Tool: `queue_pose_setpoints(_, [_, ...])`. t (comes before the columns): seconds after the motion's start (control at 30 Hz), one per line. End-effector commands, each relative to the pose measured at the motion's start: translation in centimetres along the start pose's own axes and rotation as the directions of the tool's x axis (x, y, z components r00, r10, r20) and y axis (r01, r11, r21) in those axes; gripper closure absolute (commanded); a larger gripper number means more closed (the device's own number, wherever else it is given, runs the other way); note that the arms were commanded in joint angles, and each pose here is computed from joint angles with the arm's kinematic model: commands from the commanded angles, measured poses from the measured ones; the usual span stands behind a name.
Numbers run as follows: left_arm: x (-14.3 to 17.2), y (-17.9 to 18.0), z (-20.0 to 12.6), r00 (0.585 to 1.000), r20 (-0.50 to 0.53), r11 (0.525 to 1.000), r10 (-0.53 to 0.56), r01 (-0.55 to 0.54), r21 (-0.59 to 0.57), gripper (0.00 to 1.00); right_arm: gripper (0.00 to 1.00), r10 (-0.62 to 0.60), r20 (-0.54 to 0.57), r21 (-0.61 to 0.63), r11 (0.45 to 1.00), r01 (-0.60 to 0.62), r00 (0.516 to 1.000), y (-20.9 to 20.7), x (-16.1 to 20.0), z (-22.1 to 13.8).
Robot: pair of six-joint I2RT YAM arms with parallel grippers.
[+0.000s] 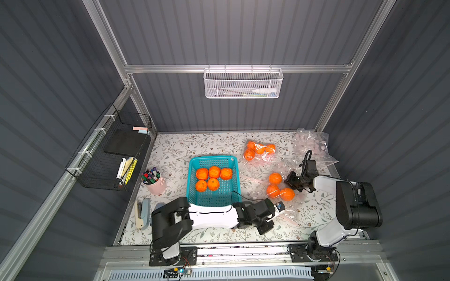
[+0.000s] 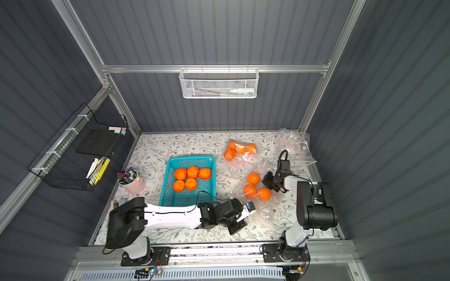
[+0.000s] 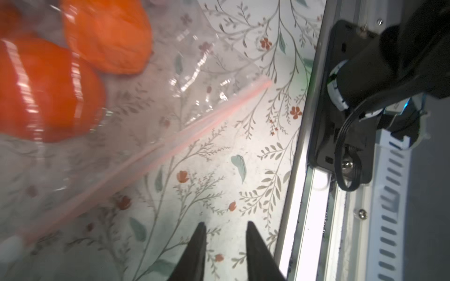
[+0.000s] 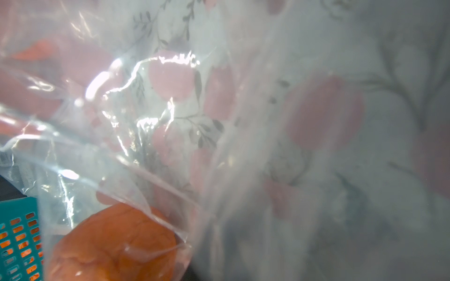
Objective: Open the zip-top bag and take out the orange
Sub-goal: Pick up the orange from the zipper food storage bag.
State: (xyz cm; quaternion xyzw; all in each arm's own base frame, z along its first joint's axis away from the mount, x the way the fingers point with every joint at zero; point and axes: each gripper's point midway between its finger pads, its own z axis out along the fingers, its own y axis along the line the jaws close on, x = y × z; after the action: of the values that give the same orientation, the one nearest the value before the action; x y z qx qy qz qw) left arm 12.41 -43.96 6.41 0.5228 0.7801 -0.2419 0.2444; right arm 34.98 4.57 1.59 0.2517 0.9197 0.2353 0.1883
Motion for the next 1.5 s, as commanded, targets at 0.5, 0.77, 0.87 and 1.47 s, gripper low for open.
queue_pose_setpoints(0.5, [-2.9,3.2,1.6,0.985,0.15,0.986,-0.082,0.102,-0.133,0.91,0.89,0.029,-0.036,0.049,0.998,-0.028,0.999,-1.2,0.9,0.5])
queue_pose_setpoints(0.77, [-3.4,4.1,2.4,0.986,0.149,0.987,-0.068,0.089,-0.135,0.9,0.89,0.029,-0.036,0.047,0.999,-0.027,0.999,-1.2,0.9,0.4])
queue_pose_setpoints(0.87, [-3.3,4.4,2.9,0.987,0.142,0.986,-0.074,0.093,-0.138,0.91,0.89,0.029,-0.037,0.047,0.999,-0.027,0.999,-1.2,0.9,0.4])
queue_pose_setpoints(1.47, [-3.4,5.8,4.9,0.967,0.197,0.976,-0.162,0.186,-0.109,0.85,0.89,0.028,-0.037,0.049,0.998,-0.027,0.999,-1.2,0.8,0.5])
